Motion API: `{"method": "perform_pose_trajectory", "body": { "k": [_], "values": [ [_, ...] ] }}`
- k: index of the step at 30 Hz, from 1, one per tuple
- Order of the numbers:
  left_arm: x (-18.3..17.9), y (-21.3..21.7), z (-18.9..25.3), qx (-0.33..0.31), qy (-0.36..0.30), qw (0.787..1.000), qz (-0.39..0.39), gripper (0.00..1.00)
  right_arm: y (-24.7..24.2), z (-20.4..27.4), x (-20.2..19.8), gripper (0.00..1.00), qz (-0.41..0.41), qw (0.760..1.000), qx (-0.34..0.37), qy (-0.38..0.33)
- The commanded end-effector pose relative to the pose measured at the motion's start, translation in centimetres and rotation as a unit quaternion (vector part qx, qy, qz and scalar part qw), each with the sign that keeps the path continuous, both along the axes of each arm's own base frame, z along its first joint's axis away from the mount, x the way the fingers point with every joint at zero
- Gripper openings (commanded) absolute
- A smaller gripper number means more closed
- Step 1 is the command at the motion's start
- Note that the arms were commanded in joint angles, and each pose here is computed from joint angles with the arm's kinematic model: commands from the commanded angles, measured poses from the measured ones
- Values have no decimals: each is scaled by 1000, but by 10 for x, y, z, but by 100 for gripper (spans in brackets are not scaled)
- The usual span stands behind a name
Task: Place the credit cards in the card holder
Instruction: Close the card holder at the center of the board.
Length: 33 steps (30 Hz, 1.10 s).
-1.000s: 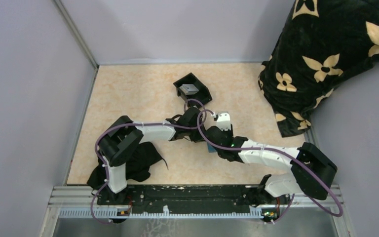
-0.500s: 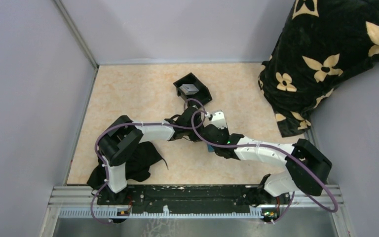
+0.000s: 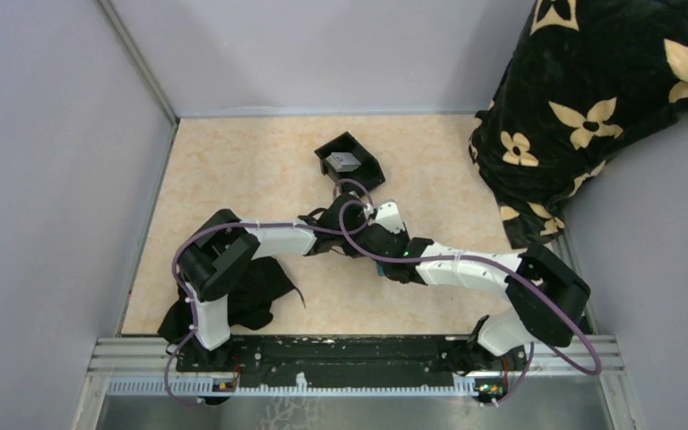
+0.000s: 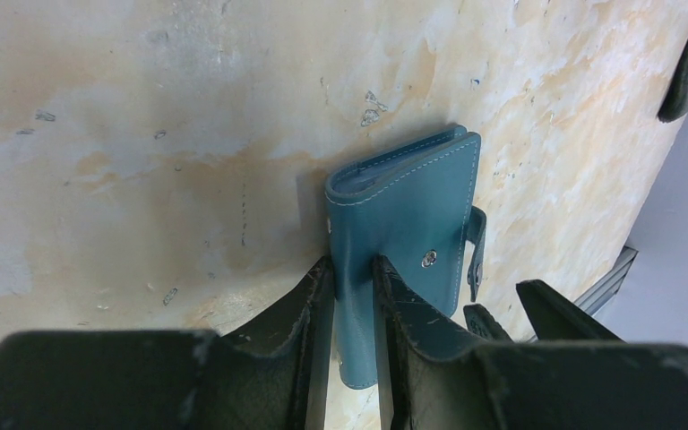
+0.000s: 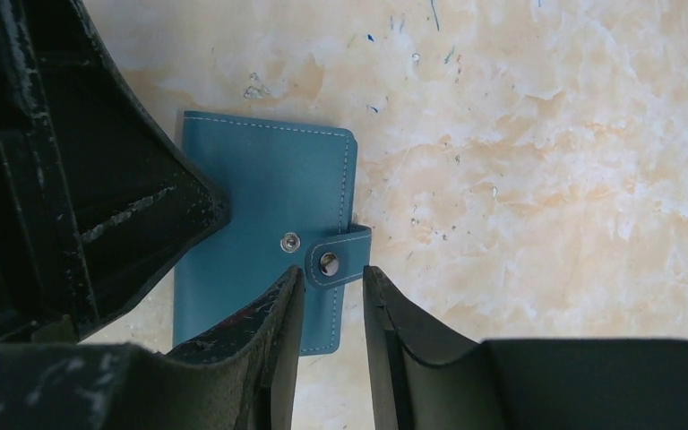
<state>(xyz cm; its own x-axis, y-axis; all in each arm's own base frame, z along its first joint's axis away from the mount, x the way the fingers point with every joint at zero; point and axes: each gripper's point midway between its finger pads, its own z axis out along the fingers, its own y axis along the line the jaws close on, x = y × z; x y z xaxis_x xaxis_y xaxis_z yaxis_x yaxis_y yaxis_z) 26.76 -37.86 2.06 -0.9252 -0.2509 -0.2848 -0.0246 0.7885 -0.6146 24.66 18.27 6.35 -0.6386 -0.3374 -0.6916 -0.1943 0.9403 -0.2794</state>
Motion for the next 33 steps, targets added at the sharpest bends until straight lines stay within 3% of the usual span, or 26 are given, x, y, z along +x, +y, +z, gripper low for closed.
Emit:
{"method": "perform_pose_trajectory", "body": {
  "k": [1,18,33],
  "values": [
    [-25,68,-74,150,58,987,11,29,13,6,3,31,13,1000,3,-2],
    [-27,70,-76,150,63,987,11,29,19,-2,7,22,21,1000,-7,2],
    [-28,70,-79,149,66,986,11,29,24,-3,8,25,29,1000,-5,6]
  ]
}}
